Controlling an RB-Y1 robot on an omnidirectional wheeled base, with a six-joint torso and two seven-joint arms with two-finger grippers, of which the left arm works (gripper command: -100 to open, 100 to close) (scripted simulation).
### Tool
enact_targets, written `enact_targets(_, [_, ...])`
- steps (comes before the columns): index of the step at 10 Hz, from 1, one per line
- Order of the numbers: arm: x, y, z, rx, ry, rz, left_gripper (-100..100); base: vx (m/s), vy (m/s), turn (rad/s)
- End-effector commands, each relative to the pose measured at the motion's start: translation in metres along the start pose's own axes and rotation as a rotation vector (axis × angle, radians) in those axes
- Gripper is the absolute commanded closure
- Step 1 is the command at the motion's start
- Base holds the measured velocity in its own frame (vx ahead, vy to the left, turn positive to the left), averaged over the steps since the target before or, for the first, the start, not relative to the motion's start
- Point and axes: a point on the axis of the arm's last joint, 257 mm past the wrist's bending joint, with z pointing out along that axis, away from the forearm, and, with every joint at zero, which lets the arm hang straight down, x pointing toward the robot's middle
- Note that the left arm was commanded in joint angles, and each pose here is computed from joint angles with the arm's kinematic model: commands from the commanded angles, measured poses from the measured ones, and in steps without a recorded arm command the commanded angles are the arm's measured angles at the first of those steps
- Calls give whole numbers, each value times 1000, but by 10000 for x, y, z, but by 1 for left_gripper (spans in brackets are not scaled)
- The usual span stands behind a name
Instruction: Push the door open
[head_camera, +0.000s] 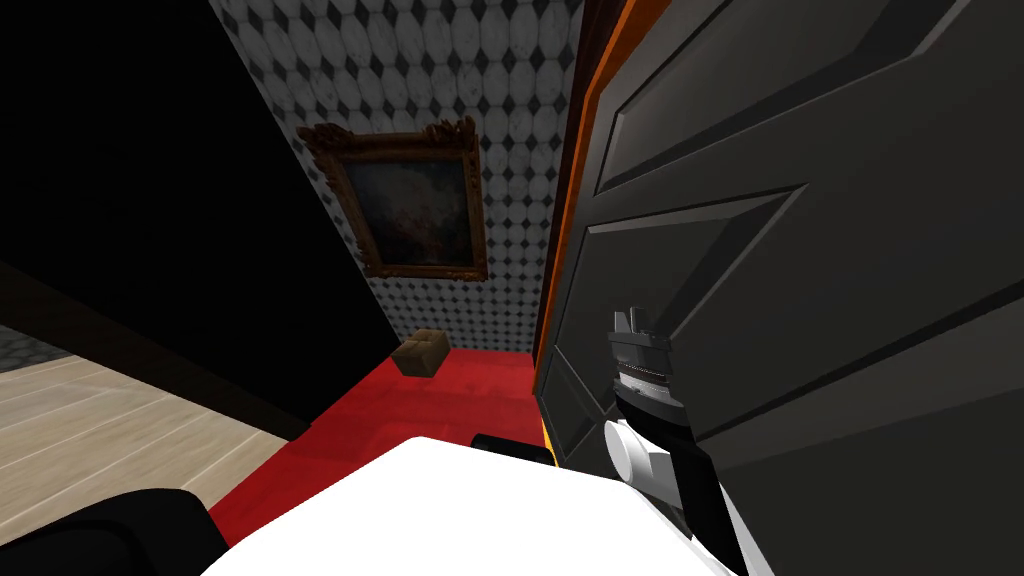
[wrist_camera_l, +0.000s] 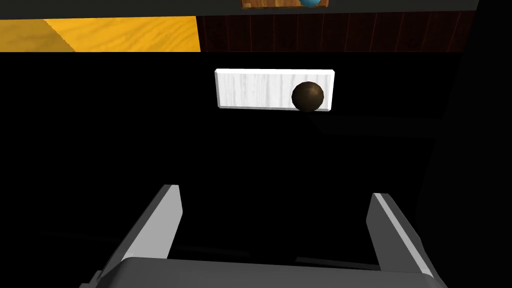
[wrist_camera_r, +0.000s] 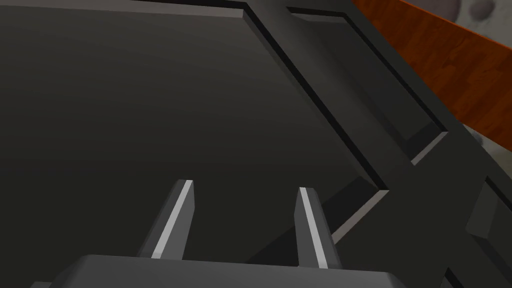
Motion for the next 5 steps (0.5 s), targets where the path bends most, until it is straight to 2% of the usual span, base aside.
enact_targets(1, [2,120,45,-38,9,-6,-100,0,0,0])
enact_targets(2, [94,-74,-120,8,-6,23,-100,101,0,109])
enact_targets(3, [94,-74,-120,8,-6,23,-100,126,-11,71])
enact_targets(4, [168,-117,-192,9,-8,38,-100,150,-16,97])
enact_targets(5, [181,-124,-204,9,-8,40,-100,132,-7,52])
